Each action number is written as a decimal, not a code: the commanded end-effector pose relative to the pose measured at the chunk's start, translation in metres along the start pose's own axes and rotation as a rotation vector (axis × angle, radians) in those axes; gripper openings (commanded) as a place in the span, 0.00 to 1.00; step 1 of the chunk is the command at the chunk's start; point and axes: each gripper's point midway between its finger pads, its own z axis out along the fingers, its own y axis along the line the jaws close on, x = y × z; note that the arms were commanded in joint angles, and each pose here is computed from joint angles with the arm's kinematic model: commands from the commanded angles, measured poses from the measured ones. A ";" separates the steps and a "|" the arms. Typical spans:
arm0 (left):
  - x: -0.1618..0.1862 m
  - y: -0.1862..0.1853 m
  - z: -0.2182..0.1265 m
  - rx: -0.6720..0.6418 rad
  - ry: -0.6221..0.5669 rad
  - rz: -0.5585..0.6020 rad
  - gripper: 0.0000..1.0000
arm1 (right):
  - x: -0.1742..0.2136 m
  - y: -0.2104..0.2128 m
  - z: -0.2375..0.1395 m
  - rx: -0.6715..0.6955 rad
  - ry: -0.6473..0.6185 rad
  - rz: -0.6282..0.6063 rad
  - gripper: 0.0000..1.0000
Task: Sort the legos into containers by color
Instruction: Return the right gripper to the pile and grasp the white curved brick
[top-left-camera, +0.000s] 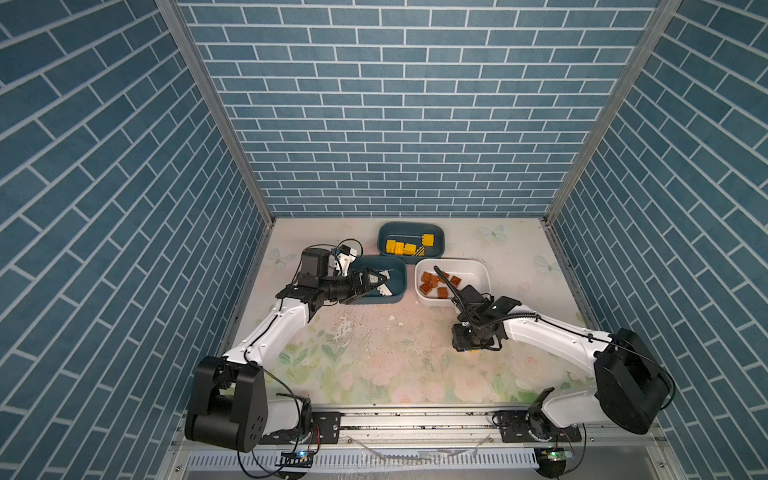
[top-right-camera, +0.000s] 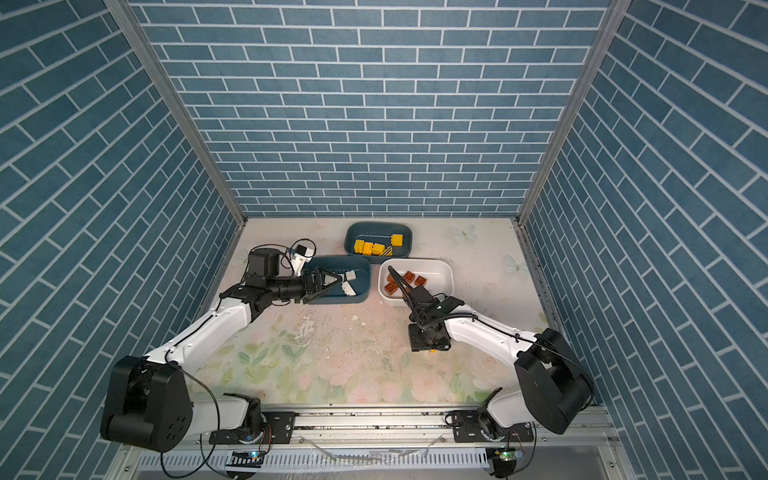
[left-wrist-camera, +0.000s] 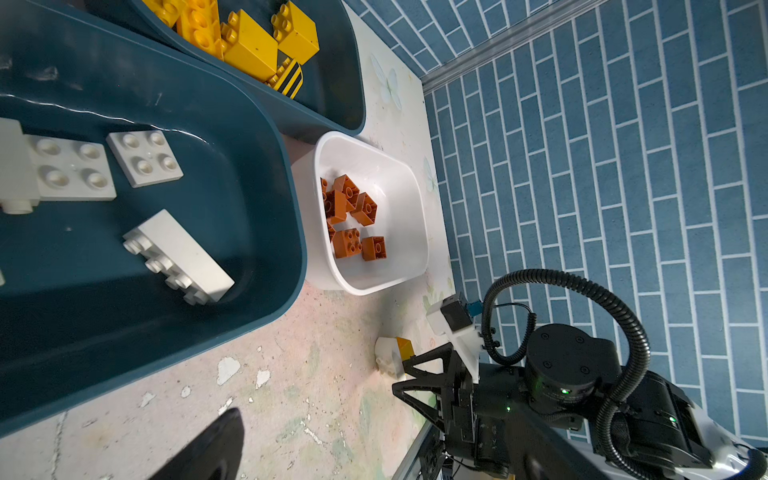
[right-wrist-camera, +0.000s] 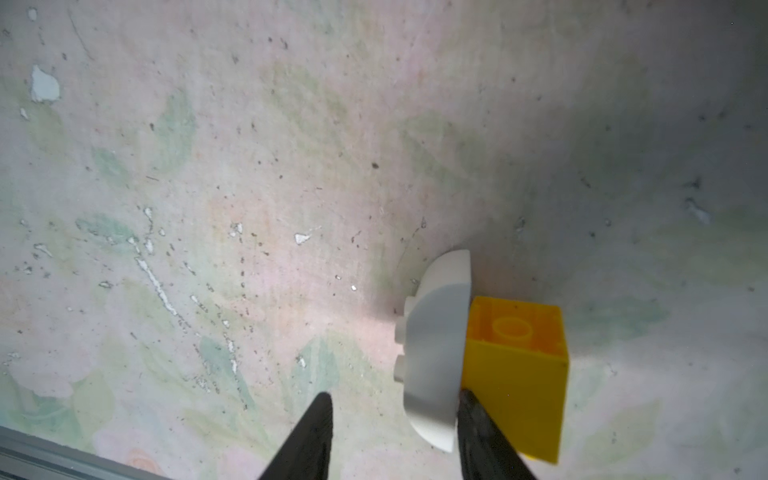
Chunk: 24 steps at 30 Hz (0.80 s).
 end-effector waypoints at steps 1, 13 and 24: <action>0.004 -0.004 -0.002 0.004 0.003 0.015 1.00 | 0.007 -0.003 0.007 0.025 0.033 0.028 0.49; 0.004 -0.004 -0.002 0.004 0.006 0.014 0.99 | 0.004 -0.019 0.015 0.130 0.026 0.010 0.48; 0.006 -0.005 -0.002 0.003 0.004 0.019 1.00 | -0.015 -0.019 0.029 0.172 -0.008 0.014 0.39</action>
